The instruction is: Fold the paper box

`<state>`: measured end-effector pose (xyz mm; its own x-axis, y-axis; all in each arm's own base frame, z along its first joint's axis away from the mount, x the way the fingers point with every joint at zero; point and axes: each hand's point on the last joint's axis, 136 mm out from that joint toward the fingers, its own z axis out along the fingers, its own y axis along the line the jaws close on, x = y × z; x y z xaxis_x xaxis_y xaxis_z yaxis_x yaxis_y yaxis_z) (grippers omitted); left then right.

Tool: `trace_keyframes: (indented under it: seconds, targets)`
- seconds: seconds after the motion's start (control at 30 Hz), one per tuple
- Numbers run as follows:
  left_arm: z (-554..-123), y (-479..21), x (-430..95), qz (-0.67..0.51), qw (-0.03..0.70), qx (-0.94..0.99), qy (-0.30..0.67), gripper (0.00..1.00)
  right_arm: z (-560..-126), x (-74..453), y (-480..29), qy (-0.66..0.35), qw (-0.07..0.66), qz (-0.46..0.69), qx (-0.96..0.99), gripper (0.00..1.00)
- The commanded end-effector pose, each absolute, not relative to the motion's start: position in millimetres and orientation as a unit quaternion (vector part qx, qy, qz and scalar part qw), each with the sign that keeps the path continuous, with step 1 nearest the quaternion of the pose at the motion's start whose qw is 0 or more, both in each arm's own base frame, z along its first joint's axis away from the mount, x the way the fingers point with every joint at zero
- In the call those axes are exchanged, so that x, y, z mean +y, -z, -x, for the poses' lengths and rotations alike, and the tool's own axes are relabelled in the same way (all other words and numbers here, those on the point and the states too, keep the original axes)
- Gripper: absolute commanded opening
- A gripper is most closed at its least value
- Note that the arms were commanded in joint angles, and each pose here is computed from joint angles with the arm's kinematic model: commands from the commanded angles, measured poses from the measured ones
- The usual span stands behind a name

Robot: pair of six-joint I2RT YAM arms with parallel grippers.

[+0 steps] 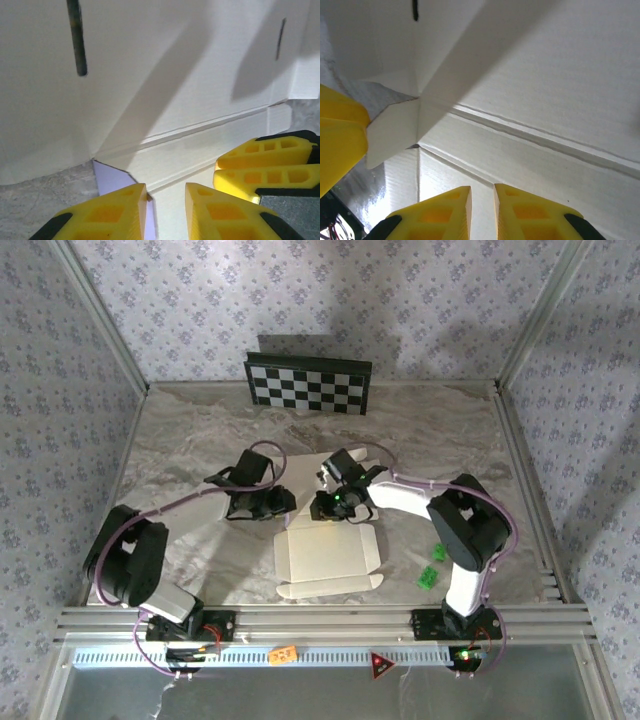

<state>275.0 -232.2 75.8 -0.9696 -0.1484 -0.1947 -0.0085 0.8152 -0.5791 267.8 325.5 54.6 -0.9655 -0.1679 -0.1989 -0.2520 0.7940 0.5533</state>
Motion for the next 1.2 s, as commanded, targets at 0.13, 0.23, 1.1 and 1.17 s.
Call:
trace_keyframes:
  seconds: [0.13,0.23,1.1,1.17]
  targets:
    - [-289,-115,-215,0.035,0.163,0.941,0.296,0.30,-288,311,-77,-0.296,0.088,0.114,0.944,0.21]
    - [-294,-117,-208,0.038,0.166,0.940,0.296,0.31,-299,305,-73,-0.294,0.087,0.104,0.946,0.22]
    - [-412,-109,-169,0.086,0.179,0.937,0.287,0.55,-436,352,-79,-0.384,0.128,0.045,0.913,0.31]
    - [-416,-107,-168,0.089,0.177,0.937,0.287,0.56,-442,352,-73,-0.385,0.127,0.039,0.914,0.31]
